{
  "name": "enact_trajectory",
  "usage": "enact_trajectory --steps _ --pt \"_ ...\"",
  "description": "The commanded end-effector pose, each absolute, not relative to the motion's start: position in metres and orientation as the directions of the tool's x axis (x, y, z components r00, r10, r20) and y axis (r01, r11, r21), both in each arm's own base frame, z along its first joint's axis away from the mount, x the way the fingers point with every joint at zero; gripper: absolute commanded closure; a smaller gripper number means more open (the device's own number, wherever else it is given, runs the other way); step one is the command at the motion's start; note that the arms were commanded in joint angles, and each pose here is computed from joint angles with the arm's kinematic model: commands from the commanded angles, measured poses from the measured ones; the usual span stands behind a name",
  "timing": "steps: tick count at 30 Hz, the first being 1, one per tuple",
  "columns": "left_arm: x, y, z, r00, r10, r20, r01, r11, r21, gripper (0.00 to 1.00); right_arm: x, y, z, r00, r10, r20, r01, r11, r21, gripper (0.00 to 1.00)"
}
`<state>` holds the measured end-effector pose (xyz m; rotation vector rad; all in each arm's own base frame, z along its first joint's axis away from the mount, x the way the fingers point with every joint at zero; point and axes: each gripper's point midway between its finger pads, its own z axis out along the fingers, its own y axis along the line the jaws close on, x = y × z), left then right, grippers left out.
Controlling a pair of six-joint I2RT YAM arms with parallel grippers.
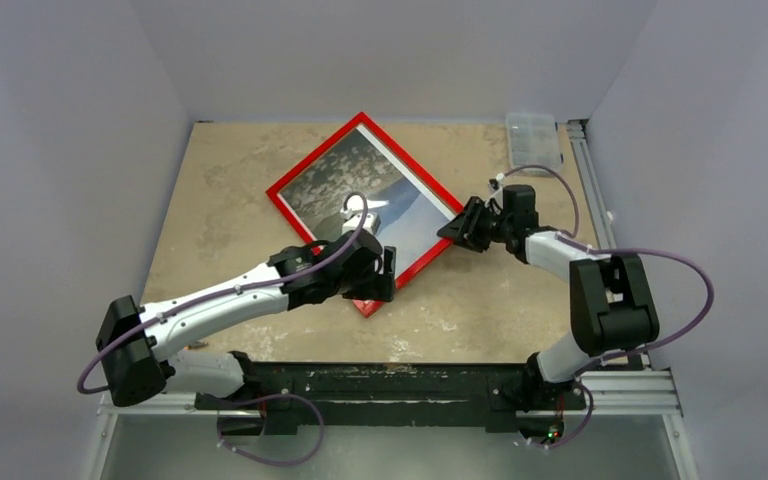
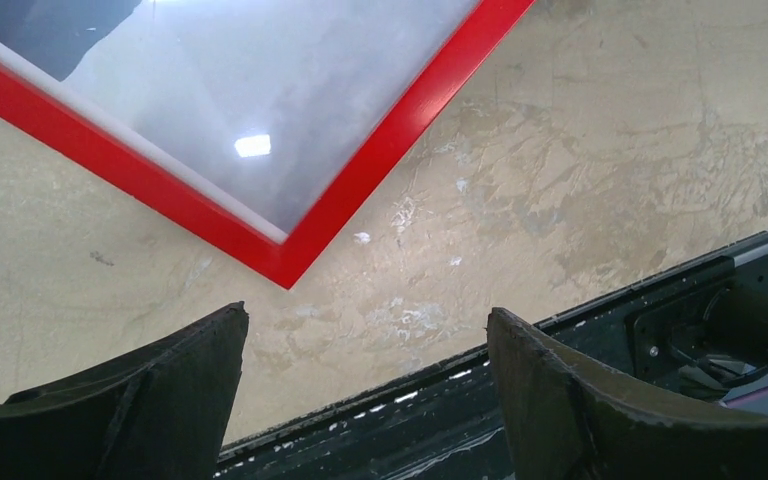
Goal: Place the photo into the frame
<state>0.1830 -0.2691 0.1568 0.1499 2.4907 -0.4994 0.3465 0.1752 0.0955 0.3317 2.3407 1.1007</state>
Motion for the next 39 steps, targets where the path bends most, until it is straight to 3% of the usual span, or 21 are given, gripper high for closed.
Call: enact_trajectory --steps 1,4,10,16,26,39 --pt "0.192 -0.292 0.153 -0.825 0.004 -0.565 0.251 0.899 -0.359 0.13 0.360 0.138 0.055 -0.794 0.322 -0.516 -0.026 0.830 0.558 0.52" --pt "0.198 -0.302 0.143 -0.826 0.060 -0.561 0.293 0.895 -0.335 0.13 0.358 0.131 0.044 -0.803 0.319 -0.504 0.004 0.848 0.530 0.34" --pt "0.202 -0.319 0.116 -0.847 0.124 -0.517 0.329 0.886 -0.326 0.13 0.352 0.121 0.041 -0.807 0.310 -0.503 0.028 0.871 0.491 0.28" --pt "0.212 -0.323 0.092 -0.856 0.145 -0.497 0.332 0.890 -0.311 0.14 0.337 0.119 0.045 -0.828 0.314 -0.464 0.059 0.873 0.485 0.25" --pt "0.228 -0.327 0.074 -0.860 0.193 -0.473 0.356 0.891 -0.283 0.18 0.307 0.145 0.022 -0.882 0.388 -0.269 0.172 0.795 0.581 0.24" --pt "0.205 -0.336 0.037 -0.914 0.238 -0.329 0.347 0.879 -0.327 0.26 0.324 0.174 0.018 -0.893 0.367 -0.261 0.161 0.800 0.577 0.26"
